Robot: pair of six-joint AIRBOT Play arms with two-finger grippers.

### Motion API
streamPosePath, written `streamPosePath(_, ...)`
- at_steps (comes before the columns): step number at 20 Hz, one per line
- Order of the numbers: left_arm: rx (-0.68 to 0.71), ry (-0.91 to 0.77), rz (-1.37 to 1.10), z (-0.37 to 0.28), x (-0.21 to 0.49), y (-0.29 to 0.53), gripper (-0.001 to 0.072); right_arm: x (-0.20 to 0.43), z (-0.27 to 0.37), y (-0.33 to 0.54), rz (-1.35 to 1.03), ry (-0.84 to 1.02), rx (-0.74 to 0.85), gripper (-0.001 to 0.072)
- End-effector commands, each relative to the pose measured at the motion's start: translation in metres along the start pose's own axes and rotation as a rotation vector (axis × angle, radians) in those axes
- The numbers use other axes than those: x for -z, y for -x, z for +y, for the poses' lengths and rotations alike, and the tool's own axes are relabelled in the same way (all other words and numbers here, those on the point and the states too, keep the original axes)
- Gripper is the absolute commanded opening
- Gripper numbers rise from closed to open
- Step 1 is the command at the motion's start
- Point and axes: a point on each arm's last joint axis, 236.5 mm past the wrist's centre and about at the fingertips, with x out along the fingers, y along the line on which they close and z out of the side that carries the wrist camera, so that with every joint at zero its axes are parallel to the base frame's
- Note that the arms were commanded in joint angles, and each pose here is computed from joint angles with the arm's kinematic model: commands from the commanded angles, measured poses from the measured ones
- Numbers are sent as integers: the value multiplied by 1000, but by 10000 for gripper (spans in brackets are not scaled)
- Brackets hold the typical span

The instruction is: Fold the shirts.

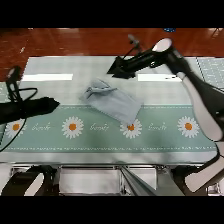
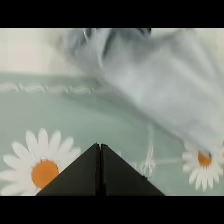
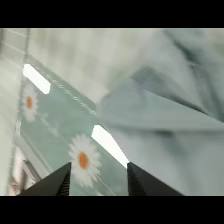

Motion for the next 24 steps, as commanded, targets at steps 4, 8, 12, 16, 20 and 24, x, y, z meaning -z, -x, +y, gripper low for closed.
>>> streamPosePath(4, -27, 40, -66, 13, -26, 18, 21, 71, -105, 193, -290, -102, 691, 406)
streamPosePath(8, -20, 39, -12, 12, -6, 6, 21, 150, -156, 136, -468, -362, 570, 406)
streamPosePath(12, -17, 56, 31, 16, 10, -3, 21, 188, -167, 51, -420, -531, 335, 412)
streamPosePath(16, -14, 67, 44, 17, 14, -6, 21, 189, -156, -6, -290, -560, 208, 414)
streamPosePath(20, -15, 71, 47, 17, 14, -7, 21, 174, -142, -46, -195, -586, 103, 414)
streamPosePath(24, -16, 72, 50, 18, 14, -8, 21, 163, -126, -84, -64, -564, 41, 268)
